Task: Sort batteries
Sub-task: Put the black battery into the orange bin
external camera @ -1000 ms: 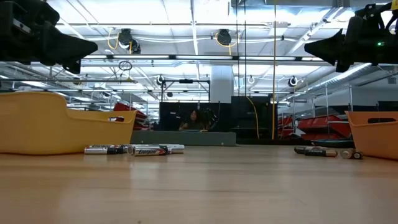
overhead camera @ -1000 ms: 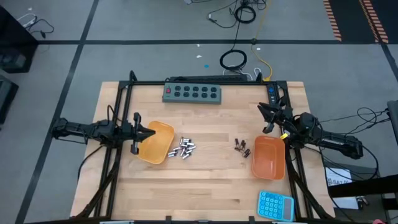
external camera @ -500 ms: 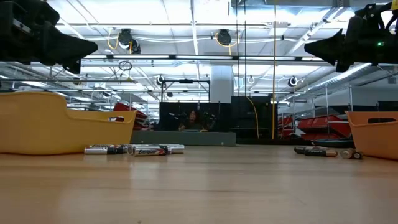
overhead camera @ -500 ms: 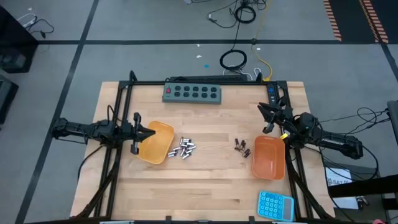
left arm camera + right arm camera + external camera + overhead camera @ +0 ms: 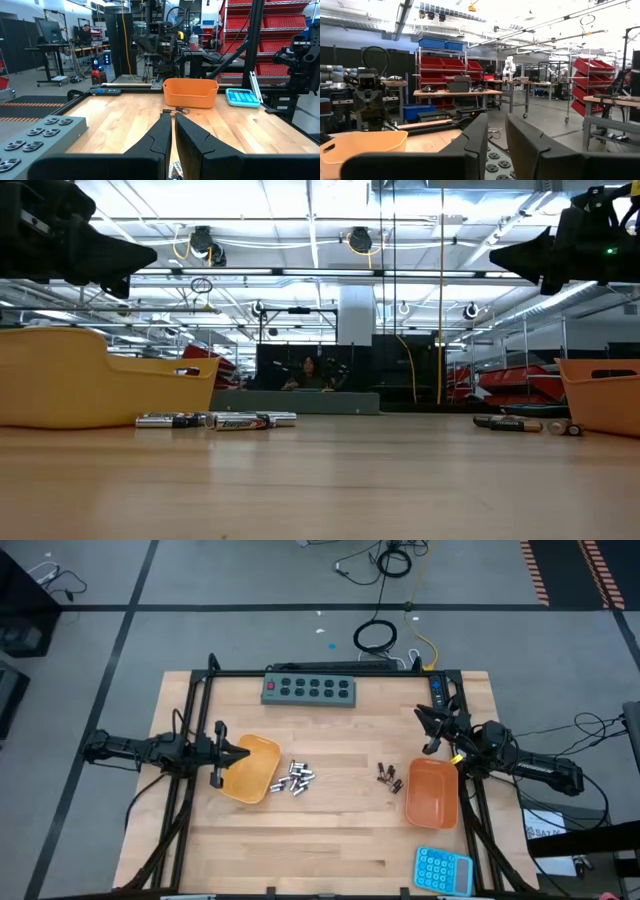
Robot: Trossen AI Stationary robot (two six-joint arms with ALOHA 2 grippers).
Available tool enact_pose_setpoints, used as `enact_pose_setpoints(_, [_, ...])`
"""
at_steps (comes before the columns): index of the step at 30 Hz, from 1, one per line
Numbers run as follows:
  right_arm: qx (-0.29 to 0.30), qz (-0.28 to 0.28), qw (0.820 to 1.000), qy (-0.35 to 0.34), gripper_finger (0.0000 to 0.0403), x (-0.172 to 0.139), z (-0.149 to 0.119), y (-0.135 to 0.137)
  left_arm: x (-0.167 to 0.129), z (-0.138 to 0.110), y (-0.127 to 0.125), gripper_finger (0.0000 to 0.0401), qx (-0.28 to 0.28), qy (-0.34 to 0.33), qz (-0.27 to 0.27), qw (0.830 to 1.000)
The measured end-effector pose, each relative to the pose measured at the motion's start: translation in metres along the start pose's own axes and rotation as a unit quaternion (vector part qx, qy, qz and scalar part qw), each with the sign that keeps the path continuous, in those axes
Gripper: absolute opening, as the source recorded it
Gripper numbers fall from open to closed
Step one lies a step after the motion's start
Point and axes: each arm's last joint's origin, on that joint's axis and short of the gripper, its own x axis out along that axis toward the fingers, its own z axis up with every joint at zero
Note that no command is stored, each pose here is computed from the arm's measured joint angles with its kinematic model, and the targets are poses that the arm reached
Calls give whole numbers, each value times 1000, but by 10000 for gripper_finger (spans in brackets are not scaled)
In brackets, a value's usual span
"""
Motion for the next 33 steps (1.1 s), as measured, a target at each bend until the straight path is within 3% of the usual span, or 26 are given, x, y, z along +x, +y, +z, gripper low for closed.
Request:
enact_pose_setpoints(4, [17,2,1000,0,59,0,0,0,0,0,0,33,0,0,0,1000])
enact_pose_setpoints(13, [179,2,984,0,59,0,0,0,0,0,0,33,0,0,0,1000])
enact_pose_setpoints(19, [194,3,981,1,59,0,0,0,0,0,0,33,0,-1,0,1000])
enact_pose_setpoints(25, [195,68,978,24,59,0,-3,5,0,0,0,33,0,-1,0,1000])
enact_pose_setpoints(33, [174,61,979,93,59,2,-17,6,0,1,1,33,2,-5,25,1000])
